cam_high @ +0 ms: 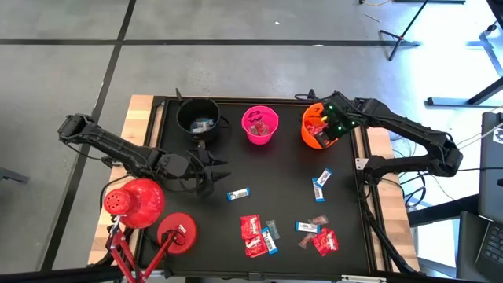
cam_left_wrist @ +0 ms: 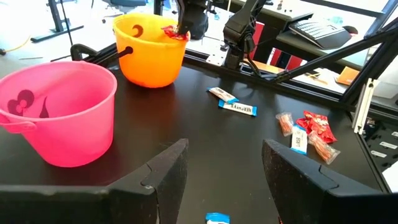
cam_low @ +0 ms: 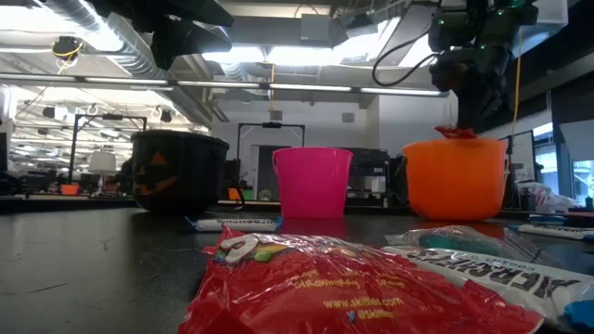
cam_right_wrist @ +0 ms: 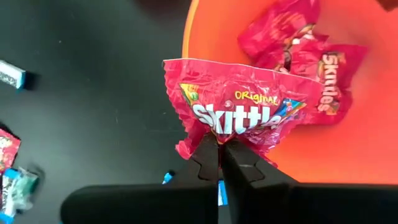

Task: Organize candy in baskets
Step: Put the red candy into the orange bucket

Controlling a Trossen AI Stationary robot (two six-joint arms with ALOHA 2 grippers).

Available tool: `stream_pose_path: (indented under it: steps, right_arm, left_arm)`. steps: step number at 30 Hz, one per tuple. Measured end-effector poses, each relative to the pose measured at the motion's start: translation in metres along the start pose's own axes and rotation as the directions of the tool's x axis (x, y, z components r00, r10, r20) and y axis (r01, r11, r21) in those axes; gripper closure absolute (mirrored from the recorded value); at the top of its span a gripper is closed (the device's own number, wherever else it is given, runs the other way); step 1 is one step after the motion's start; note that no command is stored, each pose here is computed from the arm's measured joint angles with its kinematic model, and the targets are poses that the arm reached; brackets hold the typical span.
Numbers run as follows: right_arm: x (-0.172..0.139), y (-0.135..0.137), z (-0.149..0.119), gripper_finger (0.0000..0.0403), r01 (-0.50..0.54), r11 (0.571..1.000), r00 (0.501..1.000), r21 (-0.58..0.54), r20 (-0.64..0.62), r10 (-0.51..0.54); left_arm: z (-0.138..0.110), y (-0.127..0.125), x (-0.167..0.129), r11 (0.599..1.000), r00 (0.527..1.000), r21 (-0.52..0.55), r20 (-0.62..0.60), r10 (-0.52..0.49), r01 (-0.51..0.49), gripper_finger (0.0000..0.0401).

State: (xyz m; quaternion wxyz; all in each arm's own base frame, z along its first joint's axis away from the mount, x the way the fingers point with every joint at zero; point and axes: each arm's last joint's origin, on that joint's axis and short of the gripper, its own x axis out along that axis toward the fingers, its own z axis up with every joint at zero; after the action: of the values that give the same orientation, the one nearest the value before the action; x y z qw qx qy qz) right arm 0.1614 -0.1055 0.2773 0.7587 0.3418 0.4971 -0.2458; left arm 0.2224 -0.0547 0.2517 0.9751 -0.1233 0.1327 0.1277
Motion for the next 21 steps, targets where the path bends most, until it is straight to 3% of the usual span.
stream_pose_path:
  steps: [14,21]
  right_arm:
    - [-0.001,0.001,0.013,0.0402,0.051,0.999,0.986,-0.011,0.157,-0.049]
    - [-0.002,-0.006,0.016,0.0402,0.293,0.955,0.929,0.039,0.225,-0.294]
  left_arm:
    - [0.000,0.000,0.000,1.000,1.000,0.001,-0.001,0.000,0.000,0.0205]
    - [0.000,0.000,0.000,1.000,1.000,0.002,-0.001,0.000,0.000,0.0205]
